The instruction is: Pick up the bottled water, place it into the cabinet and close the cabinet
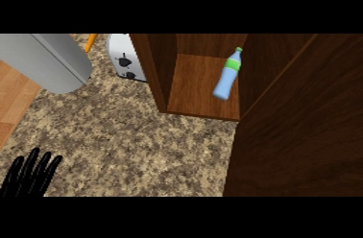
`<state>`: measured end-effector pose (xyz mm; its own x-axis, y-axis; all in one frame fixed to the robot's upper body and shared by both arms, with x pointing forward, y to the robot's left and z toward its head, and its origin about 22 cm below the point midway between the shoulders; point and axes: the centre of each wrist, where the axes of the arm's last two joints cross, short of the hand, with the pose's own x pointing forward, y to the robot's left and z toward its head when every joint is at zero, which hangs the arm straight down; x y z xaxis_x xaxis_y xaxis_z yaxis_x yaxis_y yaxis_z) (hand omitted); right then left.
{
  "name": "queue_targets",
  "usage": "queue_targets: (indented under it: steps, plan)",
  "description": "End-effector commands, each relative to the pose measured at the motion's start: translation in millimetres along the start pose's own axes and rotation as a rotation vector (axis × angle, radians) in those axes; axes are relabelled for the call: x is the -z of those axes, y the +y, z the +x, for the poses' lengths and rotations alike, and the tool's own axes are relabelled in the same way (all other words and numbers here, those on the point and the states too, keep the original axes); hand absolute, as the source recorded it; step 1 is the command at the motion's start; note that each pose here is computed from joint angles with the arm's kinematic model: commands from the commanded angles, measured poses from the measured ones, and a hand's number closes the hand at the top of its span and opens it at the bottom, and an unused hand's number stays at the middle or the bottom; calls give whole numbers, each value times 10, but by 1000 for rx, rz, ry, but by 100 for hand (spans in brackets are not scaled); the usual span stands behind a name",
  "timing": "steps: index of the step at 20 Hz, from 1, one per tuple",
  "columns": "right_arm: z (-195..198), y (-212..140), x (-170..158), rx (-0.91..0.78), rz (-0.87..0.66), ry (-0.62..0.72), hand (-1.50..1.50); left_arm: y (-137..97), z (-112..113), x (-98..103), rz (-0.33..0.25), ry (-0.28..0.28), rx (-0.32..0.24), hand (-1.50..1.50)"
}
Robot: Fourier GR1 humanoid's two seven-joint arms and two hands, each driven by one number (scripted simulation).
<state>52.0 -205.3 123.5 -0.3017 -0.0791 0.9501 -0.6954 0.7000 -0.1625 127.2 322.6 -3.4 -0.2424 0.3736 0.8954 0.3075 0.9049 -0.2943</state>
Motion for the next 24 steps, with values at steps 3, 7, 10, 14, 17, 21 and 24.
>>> queue_targets:
  steps: [3,7,10,14,17,21,24]
  plan:
    - [213,-6,234,-86,231,-14,150,127,143,-49,-47,29,-4,-150]
    - [106,-55,343,-114,291,37,150,248,201,-43,-45,18,-6,-150]
    - [72,-76,426,-100,272,36,150,236,244,5,-63,13,-11,-150]
    - [-12,-43,547,-43,230,36,150,278,272,13,-71,12,12,-150]
    - [-48,-48,633,-26,206,42,150,324,370,77,-79,-1,15,-150]
    - [-130,-104,781,3,144,54,150,309,305,22,-78,8,-2,-150]
    - [-204,-136,896,65,120,64,150,389,407,108,-82,0,29,-150]
